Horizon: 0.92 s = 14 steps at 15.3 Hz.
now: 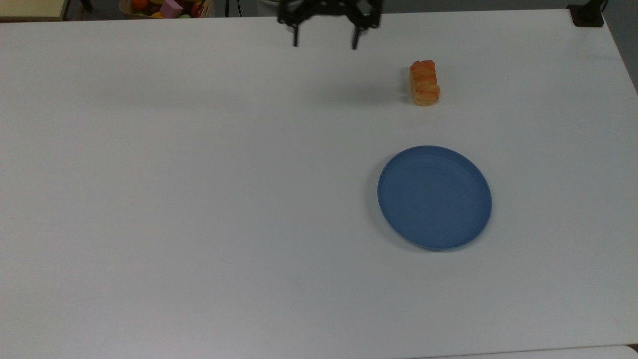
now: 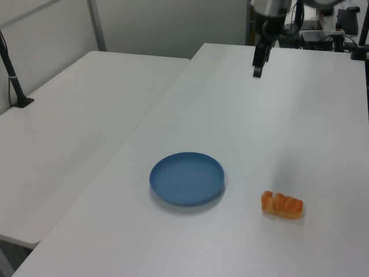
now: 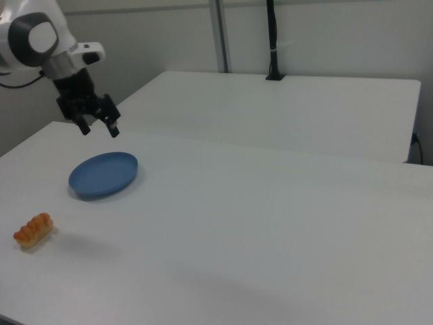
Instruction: Put the bread on the table
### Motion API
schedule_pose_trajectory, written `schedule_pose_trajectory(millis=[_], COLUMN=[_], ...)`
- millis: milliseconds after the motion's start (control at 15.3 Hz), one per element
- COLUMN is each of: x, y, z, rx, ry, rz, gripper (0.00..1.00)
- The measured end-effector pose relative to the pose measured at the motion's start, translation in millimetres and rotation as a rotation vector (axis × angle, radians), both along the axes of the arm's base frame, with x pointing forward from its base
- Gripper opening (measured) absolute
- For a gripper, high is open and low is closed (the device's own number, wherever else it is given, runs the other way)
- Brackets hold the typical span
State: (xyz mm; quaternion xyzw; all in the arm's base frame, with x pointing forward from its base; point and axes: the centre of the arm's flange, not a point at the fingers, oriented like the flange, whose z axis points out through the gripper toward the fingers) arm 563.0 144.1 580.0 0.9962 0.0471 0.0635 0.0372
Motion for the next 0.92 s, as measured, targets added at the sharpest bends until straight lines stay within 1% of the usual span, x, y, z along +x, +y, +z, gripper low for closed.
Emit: schedule_pose_trajectory(millis=[131, 327, 589, 719, 916], x=[-4, -13, -13, -15, -16], y=[-43, -100, -155, -172, -167], z=[15, 25, 23, 21, 19], rx=[0.026, 0.035, 0.043, 0.047, 0.048], ry=[0.028, 0.081, 0.096, 0.106, 0.124], rz=[0.015, 0.017, -0.066, -0.092, -0.084], gripper=[1.00, 1.00, 1.00, 1.00, 1.00])
